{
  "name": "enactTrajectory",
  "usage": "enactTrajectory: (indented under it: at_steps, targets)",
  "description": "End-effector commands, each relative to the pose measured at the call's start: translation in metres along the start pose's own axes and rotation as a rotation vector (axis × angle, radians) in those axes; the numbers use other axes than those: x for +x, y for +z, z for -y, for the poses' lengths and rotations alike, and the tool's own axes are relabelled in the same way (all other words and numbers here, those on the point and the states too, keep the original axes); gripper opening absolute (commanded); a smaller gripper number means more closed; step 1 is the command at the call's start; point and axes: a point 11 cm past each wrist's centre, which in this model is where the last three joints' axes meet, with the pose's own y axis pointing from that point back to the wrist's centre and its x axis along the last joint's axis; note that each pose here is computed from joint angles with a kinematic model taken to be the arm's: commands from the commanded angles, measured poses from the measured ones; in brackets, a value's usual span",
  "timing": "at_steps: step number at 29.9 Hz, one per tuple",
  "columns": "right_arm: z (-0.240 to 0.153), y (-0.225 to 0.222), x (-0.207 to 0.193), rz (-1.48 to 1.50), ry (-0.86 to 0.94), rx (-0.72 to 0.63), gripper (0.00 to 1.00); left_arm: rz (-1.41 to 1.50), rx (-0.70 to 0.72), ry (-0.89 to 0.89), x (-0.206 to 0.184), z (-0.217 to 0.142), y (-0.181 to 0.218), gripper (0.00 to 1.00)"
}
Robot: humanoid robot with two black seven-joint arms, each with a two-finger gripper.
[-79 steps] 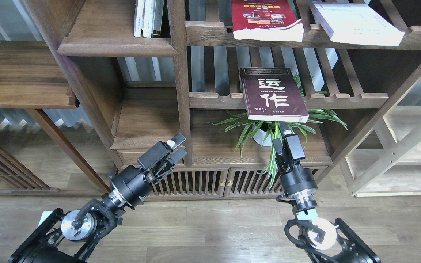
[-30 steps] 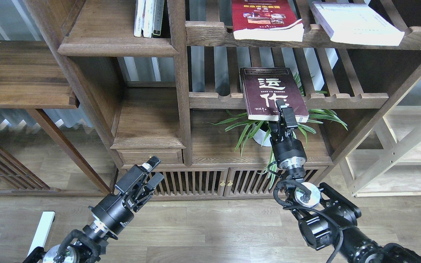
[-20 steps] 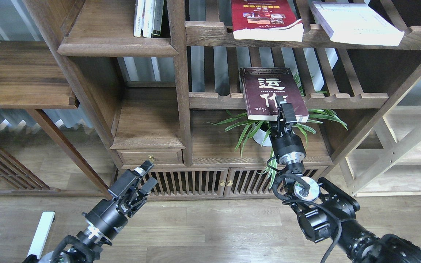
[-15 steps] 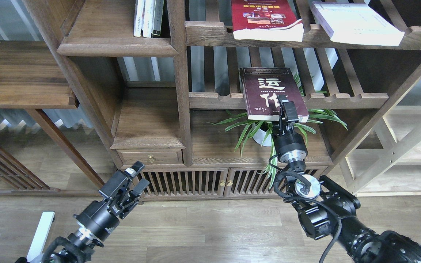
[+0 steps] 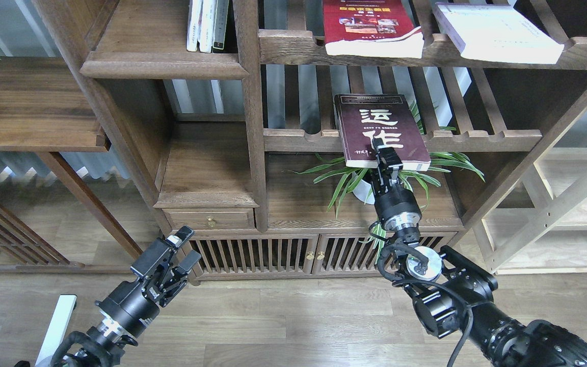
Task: Organize books on shelf
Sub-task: 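Grasp the maroon book's lower edge with the right gripper and tilt it out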
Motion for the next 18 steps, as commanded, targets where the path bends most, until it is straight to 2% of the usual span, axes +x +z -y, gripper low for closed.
enactTrajectory:
  at_steps: [1,13,17,18]
  targets:
    - [-0.001,0.003,0.001,-0.007,0.001,-0.01,0.35,0.0,-0.005,0.006,0.001,-0.002,0.001,0.99]
    - [0.007,-0.007,-0.005,-0.01,-0.008,0.026,0.35,-0.004,-0.006,0.021,0.005,-0.007,0.001,0.99]
    - [0.01,-0.013,-0.007,-0.01,-0.009,0.045,0.47,-0.007,-0.005,0.027,0.007,-0.009,-0.001,0.99]
    - [0.012,-0.015,-0.008,-0.009,-0.011,0.049,0.47,-0.008,-0.005,0.028,0.008,-0.009,-0.001,0.99]
